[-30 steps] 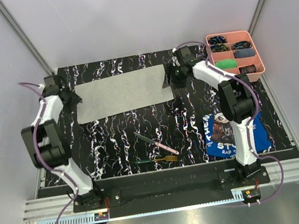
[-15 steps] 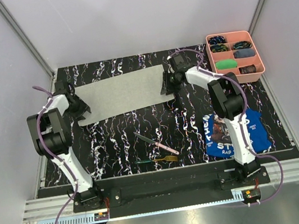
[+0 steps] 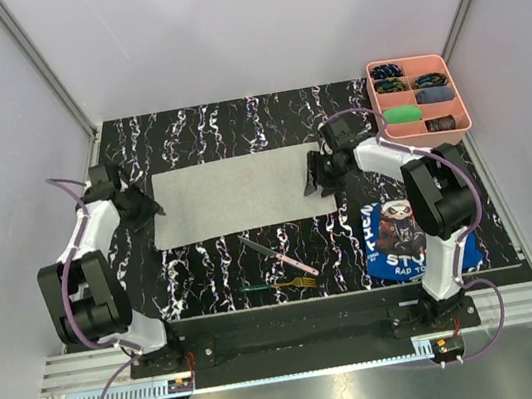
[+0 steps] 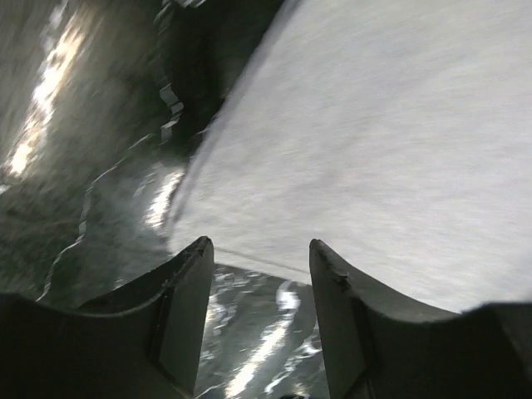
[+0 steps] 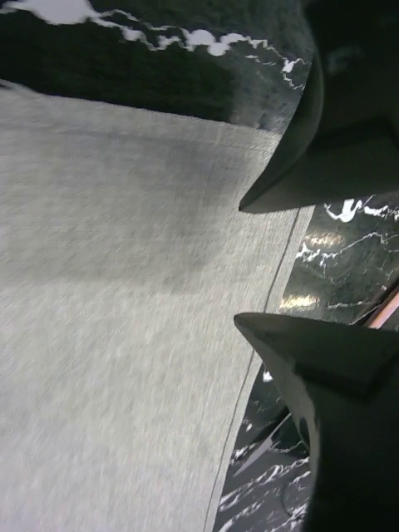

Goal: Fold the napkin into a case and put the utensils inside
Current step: Smooth out the rectangle-folded napkin at the center of the board.

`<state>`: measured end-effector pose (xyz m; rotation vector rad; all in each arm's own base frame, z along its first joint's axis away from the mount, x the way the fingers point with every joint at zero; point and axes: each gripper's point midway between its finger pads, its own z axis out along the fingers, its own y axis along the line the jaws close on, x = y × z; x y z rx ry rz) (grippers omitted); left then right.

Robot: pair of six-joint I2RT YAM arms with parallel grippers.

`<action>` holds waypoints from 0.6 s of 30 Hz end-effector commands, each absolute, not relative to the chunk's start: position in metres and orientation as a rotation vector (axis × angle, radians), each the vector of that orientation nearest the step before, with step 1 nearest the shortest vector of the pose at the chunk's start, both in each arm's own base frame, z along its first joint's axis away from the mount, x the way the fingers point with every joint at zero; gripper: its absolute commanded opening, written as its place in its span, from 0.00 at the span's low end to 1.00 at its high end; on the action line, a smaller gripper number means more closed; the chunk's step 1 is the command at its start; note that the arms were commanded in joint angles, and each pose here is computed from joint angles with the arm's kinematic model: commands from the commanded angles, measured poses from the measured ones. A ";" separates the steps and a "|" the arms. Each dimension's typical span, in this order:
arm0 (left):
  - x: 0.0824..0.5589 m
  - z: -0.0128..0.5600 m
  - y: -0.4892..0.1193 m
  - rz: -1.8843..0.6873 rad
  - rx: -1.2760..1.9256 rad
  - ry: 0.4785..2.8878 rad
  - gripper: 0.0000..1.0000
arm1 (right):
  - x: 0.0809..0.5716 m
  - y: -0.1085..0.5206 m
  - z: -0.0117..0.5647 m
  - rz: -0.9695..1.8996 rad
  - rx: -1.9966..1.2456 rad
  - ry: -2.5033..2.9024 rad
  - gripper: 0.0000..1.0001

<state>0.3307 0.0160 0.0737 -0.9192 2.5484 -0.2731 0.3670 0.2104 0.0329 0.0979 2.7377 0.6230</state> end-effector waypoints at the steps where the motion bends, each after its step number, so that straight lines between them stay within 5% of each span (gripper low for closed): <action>1: 0.393 0.127 0.001 -0.498 -0.818 2.328 0.50 | 0.424 0.230 0.086 0.661 0.003 2.546 0.64; 5: 0.436 0.112 -0.013 -0.667 -0.838 2.369 0.21 | 0.476 0.248 0.104 0.760 0.008 2.470 0.65; 13: 0.480 0.091 0.002 -0.660 -0.883 2.363 0.08 | 0.519 0.248 0.082 0.860 0.082 2.452 0.34; 18: 0.494 0.076 0.013 -0.646 -0.907 2.360 0.05 | 0.524 0.244 0.075 0.873 0.093 2.455 0.24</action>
